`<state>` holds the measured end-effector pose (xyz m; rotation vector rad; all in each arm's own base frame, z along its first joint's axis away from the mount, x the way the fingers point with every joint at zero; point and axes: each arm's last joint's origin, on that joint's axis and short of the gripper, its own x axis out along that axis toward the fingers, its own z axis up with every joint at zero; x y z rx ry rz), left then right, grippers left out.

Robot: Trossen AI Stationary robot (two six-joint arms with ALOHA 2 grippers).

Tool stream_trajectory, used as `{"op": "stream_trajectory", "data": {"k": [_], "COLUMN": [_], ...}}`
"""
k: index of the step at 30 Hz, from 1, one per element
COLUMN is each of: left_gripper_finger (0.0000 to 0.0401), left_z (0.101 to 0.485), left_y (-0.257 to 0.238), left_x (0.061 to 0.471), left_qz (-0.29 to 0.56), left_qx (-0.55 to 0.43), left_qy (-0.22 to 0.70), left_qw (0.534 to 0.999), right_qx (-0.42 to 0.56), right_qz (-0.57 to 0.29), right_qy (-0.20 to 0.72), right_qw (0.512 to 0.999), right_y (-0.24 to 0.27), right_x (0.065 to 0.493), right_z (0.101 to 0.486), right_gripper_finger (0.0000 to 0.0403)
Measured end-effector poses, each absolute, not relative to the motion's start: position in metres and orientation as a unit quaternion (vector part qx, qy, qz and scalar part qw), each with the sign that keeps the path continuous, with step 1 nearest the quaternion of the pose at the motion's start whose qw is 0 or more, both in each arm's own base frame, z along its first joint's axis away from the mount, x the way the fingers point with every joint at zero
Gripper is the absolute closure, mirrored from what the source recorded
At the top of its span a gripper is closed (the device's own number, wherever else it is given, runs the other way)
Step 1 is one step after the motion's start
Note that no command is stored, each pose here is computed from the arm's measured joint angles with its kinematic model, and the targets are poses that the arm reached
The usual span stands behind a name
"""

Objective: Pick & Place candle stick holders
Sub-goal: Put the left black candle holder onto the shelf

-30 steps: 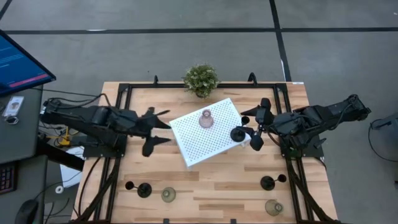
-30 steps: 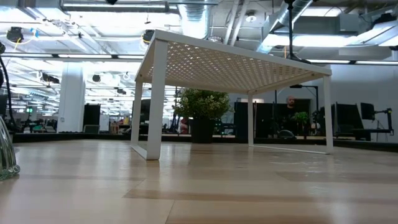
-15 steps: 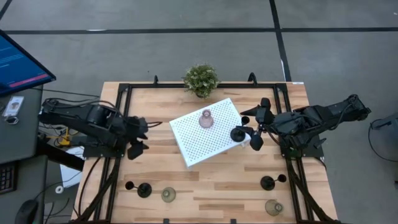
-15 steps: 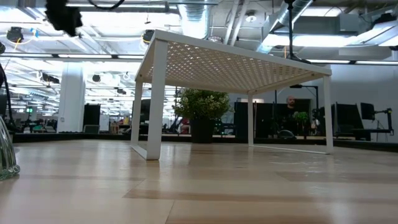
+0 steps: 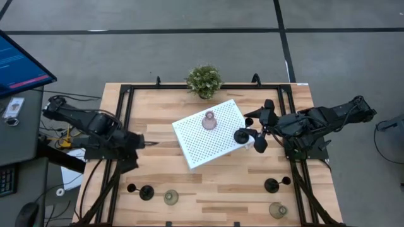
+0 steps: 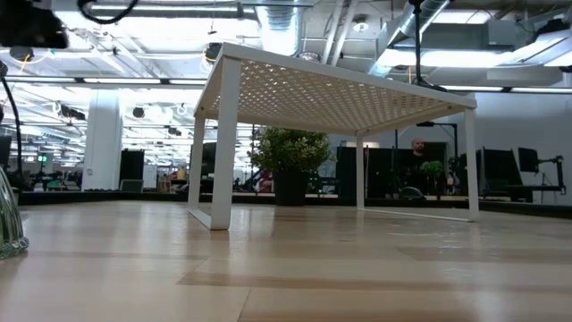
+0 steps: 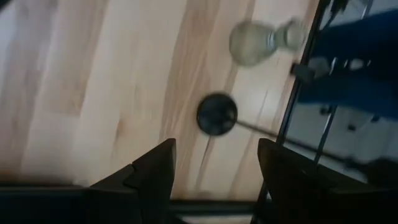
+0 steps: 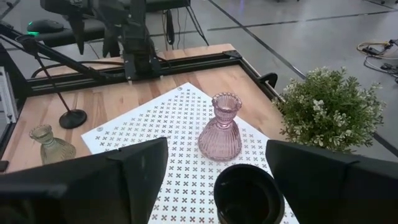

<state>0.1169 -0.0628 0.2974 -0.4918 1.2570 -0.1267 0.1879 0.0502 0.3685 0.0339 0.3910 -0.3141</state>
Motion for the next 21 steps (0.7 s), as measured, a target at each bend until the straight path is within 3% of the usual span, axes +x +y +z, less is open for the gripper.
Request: {"op": "stream_trajectory", "data": {"k": [14, 21], "left_gripper_finger": [0.0174, 0.0174], "left_z": [0.286, 0.286], "left_y": [-0.091, -0.102], "left_x": [0.092, 0.081], "left_qz": [-0.089, -0.093], "left_qx": [-0.206, -0.183], "left_qy": [0.629, 0.622], "left_qw": [0.745, 0.756], "right_qx": [0.018, 0.018], "right_qz": [-0.152, -0.152], "right_qy": [0.194, 0.194], "right_qw": [0.969, 0.969], "right_y": [0.05, 0.05], "right_x": [0.188, 0.188], "right_z": [0.369, 0.369], "right_gripper_finger": [0.0138, 0.0138]}}
